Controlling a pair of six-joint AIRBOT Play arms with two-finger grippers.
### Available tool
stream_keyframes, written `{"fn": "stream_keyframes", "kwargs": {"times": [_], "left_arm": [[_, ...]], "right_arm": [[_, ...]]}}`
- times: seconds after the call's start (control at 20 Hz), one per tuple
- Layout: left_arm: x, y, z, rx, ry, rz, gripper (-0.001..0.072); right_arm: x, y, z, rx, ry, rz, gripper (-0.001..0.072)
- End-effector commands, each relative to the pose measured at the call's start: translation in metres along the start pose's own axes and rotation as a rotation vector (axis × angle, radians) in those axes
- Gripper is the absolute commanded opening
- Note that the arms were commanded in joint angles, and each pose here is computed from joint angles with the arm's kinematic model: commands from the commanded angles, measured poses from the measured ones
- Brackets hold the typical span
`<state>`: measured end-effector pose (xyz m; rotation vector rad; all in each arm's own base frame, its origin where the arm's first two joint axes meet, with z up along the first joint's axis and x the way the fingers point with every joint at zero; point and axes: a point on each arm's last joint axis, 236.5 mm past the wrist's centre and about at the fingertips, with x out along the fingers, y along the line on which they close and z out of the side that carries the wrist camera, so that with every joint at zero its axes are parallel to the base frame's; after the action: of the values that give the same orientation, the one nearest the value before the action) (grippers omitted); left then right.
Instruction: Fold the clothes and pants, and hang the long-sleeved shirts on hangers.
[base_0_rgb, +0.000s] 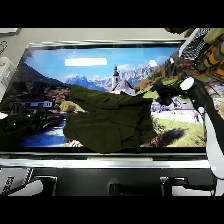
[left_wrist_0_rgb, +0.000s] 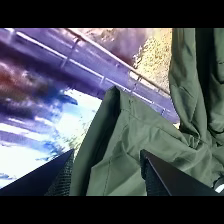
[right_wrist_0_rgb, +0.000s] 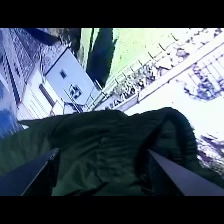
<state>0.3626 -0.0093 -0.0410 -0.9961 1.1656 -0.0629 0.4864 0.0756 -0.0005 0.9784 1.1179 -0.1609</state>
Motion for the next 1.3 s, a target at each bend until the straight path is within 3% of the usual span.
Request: {"fn": "stream_keyframes", "kwargs": {"times": [0.0, 0.1, 0.15, 0.2, 0.4, 0.65, 0.85, 1.05, 1.2, 1.25], "left_arm": [[-0.001, 0.001, 0.002, -0.002, -0.007, 0.000, 0.0483], [-0.001, 0.001, 0.004, -0.005, -0.016, 0.002, 0.0484], [-0.001, 0.002, 0.007, -0.018, -0.027, 0.004, 0.0500], [-0.001, 0.001, 0.009, -0.024, -0.035, 0.001, 0.0562], [-0.001, -0.001, 0.011, -0.030, -0.046, -0.008, 0.0567], [-0.001, -0.001, 0.010, -0.030, -0.043, -0.008, 0.0567], [-0.001, -0.001, 0.012, -0.031, -0.050, -0.006, 0.0567], [-0.001, -0.001, 0.013, -0.031, -0.052, -0.006, 0.0567], [-0.001, 0.000, 0.014, -0.031, -0.057, -0.005, 0.0567], [-0.001, 0.000, 0.015, -0.032, -0.061, -0.004, 0.0567]], "right_arm": [[0.026, -0.004, -0.011, 0.134, 0.075, 0.006, 0.0620], [0.031, -0.008, -0.017, 0.152, 0.105, -0.002, 0.0602], [0.032, -0.008, -0.016, 0.151, 0.101, -0.002, 0.0554], [0.032, -0.007, -0.014, 0.158, 0.096, -0.001, 0.0538], [0.028, -0.018, -0.029, 0.135, 0.156, -0.050, 0.0541], [-0.023, -0.048, -0.004, 0.009, 0.002, -0.228, 0.0540], [-0.031, -0.039, -0.021, 0.044, 0.058, -0.201, 0.0544], [-0.001, -0.005, -0.015, 0.184, 0.060, -0.037, 0.0545], [0.032, -0.012, -0.038, 0.202, 0.137, -0.073, 0.0543], [0.040, -0.014, -0.043, 0.202, 0.148, -0.085, 0.0509]]}}
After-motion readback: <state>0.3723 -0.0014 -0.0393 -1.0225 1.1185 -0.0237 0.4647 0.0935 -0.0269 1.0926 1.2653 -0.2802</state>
